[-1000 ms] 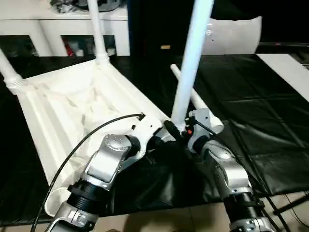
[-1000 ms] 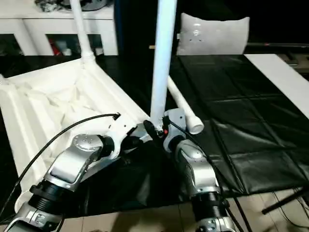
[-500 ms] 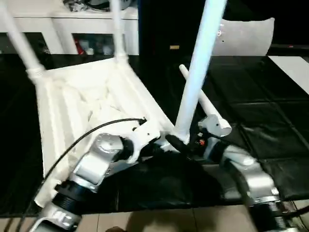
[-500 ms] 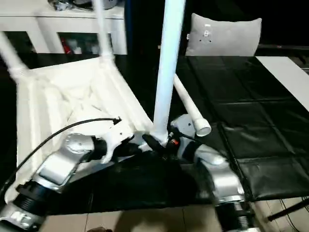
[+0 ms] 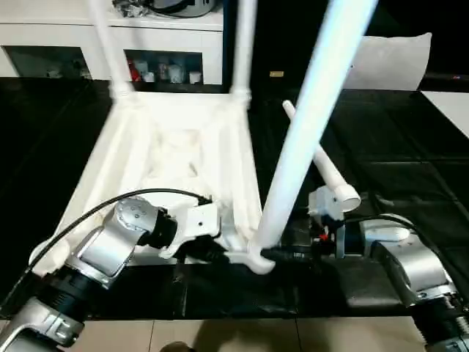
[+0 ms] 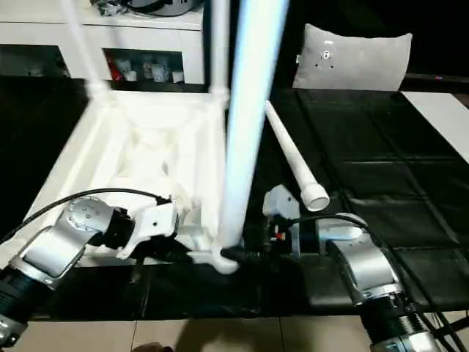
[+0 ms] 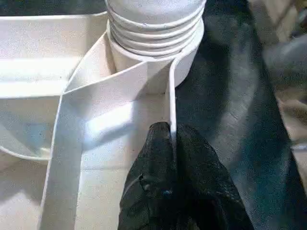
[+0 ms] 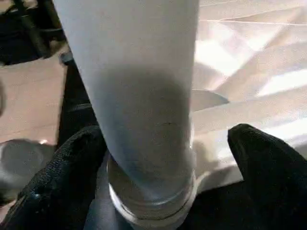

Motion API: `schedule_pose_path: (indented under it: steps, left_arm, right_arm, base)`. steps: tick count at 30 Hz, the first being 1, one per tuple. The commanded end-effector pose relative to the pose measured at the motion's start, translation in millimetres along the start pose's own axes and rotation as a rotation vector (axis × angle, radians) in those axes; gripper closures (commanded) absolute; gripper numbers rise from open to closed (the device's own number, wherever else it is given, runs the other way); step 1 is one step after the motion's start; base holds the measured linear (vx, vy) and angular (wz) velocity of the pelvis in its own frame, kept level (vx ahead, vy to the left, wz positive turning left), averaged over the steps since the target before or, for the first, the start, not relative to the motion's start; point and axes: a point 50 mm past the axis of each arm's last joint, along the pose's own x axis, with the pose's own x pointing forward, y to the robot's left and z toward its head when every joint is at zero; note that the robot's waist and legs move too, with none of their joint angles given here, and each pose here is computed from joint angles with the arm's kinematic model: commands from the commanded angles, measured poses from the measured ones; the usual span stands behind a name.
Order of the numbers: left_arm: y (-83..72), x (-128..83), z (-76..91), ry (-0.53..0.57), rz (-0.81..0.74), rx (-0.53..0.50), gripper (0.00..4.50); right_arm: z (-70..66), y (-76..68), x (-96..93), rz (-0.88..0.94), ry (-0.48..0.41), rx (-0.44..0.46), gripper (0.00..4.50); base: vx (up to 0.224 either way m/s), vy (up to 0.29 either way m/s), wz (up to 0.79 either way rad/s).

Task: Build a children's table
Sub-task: Rotate leg to tighten

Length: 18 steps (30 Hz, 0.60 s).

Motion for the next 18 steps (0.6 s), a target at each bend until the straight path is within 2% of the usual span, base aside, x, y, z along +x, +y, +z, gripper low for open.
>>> schedule_pose_path:
  steps: [1, 18]
  left_arm:
    - [-6.2, 6.4, 1.4, 0.046, -0.127, 0.063, 4.50]
    - [-1.6, 7.4, 1.1, 0.067, -0.190, 0.118, 4.50]
  right_arm:
    - [-1.4, 0.4, -1.7, 0.039, 0.031, -0.014, 0.34]
    - [-3.8, 6.9, 13.7, 0.133, 0.049, -0.043, 1.81]
  base:
    - [0.000, 0.000, 0.00]
    - [0.000, 0.000, 0.00]
